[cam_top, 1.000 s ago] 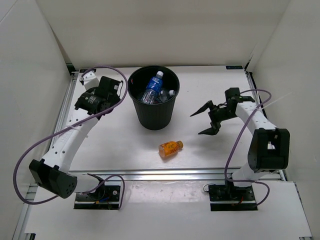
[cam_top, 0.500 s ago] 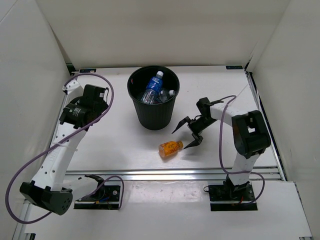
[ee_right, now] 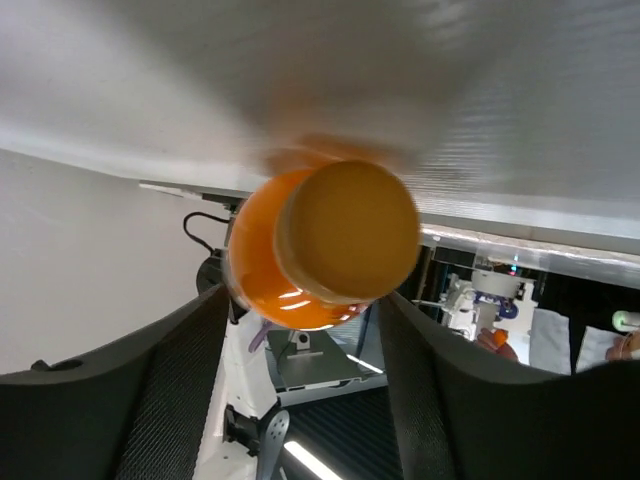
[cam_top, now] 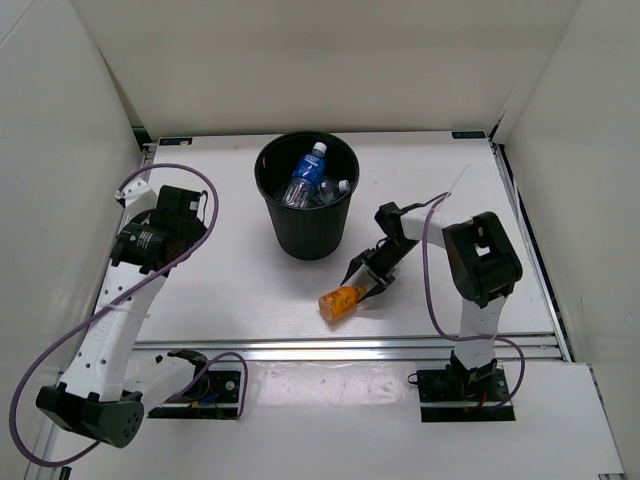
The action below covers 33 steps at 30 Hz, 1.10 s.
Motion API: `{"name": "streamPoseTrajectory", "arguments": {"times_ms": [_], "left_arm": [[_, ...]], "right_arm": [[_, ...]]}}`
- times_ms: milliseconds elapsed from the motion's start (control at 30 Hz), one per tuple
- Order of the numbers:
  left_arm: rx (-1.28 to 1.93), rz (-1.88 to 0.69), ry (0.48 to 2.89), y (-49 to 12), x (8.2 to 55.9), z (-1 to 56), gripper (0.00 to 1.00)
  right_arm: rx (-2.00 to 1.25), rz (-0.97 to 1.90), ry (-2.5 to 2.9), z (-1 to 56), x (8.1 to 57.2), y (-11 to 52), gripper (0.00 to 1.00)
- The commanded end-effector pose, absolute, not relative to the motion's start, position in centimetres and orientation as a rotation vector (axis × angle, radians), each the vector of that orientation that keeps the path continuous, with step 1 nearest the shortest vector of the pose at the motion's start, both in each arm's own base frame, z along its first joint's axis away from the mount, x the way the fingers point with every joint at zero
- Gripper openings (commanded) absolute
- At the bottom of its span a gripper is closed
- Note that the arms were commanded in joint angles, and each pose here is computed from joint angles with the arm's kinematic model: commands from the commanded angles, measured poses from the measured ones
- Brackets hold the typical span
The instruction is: Put the plastic bottles in the bin
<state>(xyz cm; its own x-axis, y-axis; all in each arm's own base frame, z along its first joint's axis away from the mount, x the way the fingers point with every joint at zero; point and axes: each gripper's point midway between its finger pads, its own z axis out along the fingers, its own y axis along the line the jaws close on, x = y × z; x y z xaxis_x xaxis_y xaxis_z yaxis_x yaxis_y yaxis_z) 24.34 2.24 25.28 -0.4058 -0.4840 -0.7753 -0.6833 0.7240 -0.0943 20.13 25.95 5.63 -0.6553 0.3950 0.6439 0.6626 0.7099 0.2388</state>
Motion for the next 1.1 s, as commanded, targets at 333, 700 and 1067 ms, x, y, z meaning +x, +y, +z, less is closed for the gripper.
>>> {"name": "streamPoseTrajectory", "arguments": {"times_ms": [333,700,1067], "left_arm": [[-0.927,0.290,2.146,2.2,22.9,21.7,1.00],[-0.947,0.316,2.240,1.7,24.2,19.9,1.00],[-0.967,0.348,2.244,2.7,22.3,19.9,1.00]], "right_arm": [[-0.722,-0.545,-2.466,5.6,21.2,24.4,0.44],[-0.512,-0.367,-2.582,4.8,21.3,25.9,1.00],[-0.554,-0.235,-2.499,1.4,17.0,24.5,0.73]]}}
